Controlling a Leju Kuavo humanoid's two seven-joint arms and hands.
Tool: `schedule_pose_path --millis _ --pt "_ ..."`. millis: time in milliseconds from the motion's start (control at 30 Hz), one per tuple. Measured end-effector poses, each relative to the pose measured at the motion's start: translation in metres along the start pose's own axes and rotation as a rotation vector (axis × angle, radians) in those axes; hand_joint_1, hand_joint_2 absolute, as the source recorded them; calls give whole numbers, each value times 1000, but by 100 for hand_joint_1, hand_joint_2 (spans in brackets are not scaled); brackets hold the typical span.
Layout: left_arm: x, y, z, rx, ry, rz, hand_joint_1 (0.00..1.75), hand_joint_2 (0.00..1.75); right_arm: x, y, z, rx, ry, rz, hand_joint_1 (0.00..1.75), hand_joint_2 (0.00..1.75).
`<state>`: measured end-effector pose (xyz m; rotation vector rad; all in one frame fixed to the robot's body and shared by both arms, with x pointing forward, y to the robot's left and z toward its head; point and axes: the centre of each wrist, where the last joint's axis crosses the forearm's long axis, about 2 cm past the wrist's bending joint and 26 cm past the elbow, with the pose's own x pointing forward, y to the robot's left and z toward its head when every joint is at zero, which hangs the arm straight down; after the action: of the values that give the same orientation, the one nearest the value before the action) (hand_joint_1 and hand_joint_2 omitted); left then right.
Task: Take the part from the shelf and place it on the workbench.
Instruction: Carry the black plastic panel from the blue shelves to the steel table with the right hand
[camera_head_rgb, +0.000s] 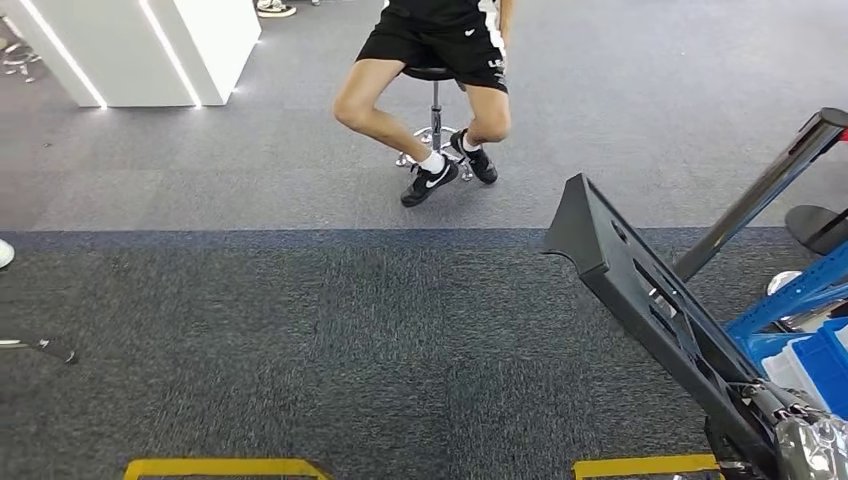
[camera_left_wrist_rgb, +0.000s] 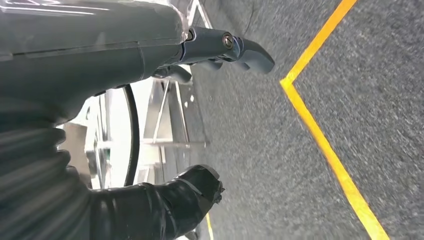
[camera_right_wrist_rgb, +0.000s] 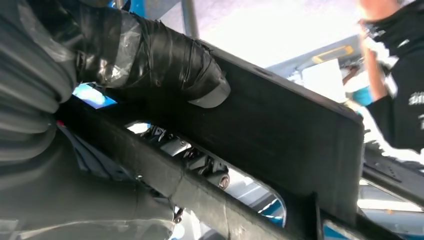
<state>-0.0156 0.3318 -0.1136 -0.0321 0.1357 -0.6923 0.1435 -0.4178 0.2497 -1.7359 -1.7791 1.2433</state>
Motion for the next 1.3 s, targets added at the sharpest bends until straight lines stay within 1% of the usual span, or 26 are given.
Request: schedule_pose_path --millis 133,300,633,867,967,1133,1300 --pt "-2 -3 -1 4 2 5 0 175 -2 4 -6 -16 -5 -7 175 175" --pt "2 -5 -1 3 -6 11 0 175 -2 8 -9 -18 -9 -14 175 175" --pt "-4 -7 -1 -1 5 11 0 175 -2 13 -12 -15 -14 -17 175 175" --pt "2 -8 -1 -20 41 38 0 175 0 19 -13 -4 -22 -29 175 175" --pt "3 -9 -1 -30 41 58 0 175 1 22 -14 0 -23 -36 175 175" --pt "0 -12 -1 -46 58 24 0 175 -1 22 -19 -6 -26 -47 175 175" --pt "4 -11 -1 -43 53 15 0 175 -3 22 -21 -5 -33 -42 175 175"
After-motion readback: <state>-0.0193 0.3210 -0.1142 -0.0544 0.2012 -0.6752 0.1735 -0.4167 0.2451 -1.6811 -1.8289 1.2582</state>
